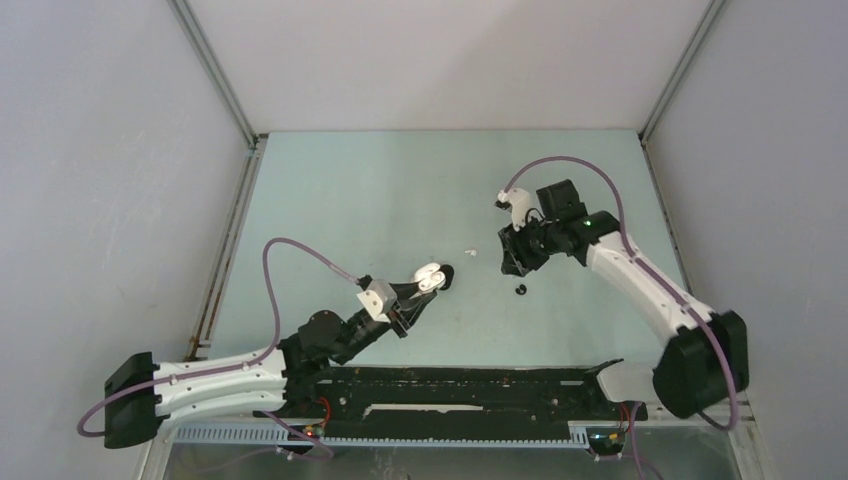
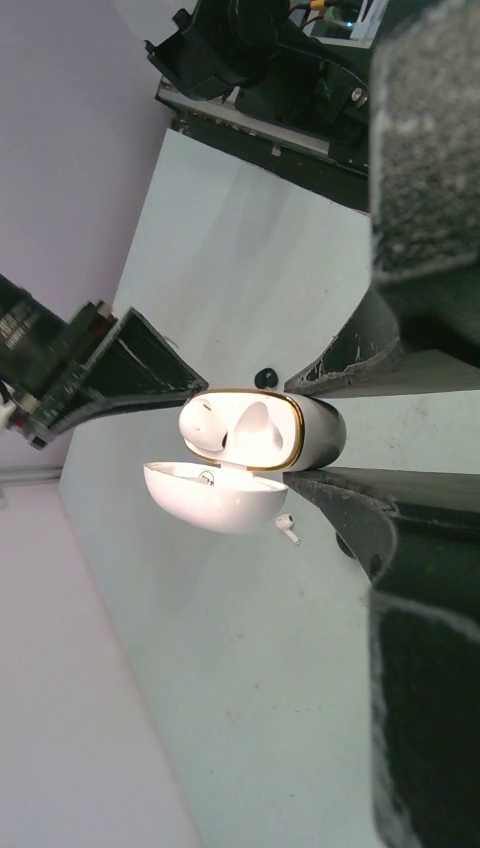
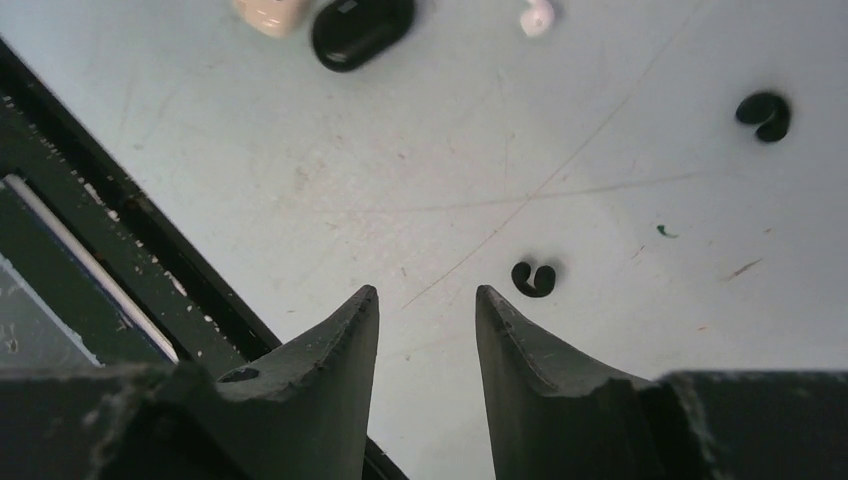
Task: Insert the wireless bluetooth earbuds into the charging case
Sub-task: Pick up the earbud from the center of the board.
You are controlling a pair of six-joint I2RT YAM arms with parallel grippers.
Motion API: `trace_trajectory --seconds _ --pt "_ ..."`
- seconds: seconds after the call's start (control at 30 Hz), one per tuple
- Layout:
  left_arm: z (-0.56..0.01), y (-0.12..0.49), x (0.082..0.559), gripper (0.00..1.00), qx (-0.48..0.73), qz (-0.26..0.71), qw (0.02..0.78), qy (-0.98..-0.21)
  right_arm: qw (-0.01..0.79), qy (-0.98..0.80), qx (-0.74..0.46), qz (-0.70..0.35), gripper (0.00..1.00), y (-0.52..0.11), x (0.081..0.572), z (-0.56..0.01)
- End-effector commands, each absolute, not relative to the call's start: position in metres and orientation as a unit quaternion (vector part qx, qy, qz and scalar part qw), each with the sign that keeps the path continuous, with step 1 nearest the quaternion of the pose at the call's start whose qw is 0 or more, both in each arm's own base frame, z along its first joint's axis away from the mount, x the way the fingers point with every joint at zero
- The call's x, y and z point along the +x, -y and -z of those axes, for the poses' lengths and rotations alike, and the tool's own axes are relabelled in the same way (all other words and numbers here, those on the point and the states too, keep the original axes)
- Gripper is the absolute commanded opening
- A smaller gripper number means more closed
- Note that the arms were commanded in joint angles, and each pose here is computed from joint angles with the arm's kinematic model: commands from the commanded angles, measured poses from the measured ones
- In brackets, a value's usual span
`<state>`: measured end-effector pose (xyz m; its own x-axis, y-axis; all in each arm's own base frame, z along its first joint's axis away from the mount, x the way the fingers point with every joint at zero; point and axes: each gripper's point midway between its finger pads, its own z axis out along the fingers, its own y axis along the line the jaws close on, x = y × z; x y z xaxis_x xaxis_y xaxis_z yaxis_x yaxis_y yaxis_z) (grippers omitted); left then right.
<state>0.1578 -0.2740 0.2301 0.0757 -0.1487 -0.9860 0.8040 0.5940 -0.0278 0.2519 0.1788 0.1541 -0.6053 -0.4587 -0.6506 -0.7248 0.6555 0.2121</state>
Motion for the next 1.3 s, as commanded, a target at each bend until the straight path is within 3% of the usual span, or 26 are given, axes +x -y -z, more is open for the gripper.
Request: trace_trajectory --seconds 0.0,0.27,0.37,0.77,1.27 --pt "-0.247 0.272 0.158 0.0 0.264 0.36 0.681 -0.58 0.24 -0.9 -0.283 -0.23 0.43 -0.182 0.272 -0.131" --pt "-0.254 0.266 0.158 0.0 0.255 0.358 0.68 -0.587 0.194 -0.926 -0.202 -0.253 0.49 -0.225 0.317 -0.087" --pt "-0.254 0.268 0.156 0.0 0.264 0.359 0.675 -0.588 0.178 -0.931 -0.189 -0.256 0.42 -0.239 0.328 -0.075" --pt "-0.254 0.267 0.154 0.0 0.265 0.364 0.672 -0.588 0.175 -0.951 -0.176 -0.183 0.44 -0.249 0.36 -0.047" --pt "-0.253 0.268 0.153 0.0 0.264 0.365 0.67 -0.59 0.166 -0.96 -0.167 -0.151 0.38 -0.243 0.372 -0.032"
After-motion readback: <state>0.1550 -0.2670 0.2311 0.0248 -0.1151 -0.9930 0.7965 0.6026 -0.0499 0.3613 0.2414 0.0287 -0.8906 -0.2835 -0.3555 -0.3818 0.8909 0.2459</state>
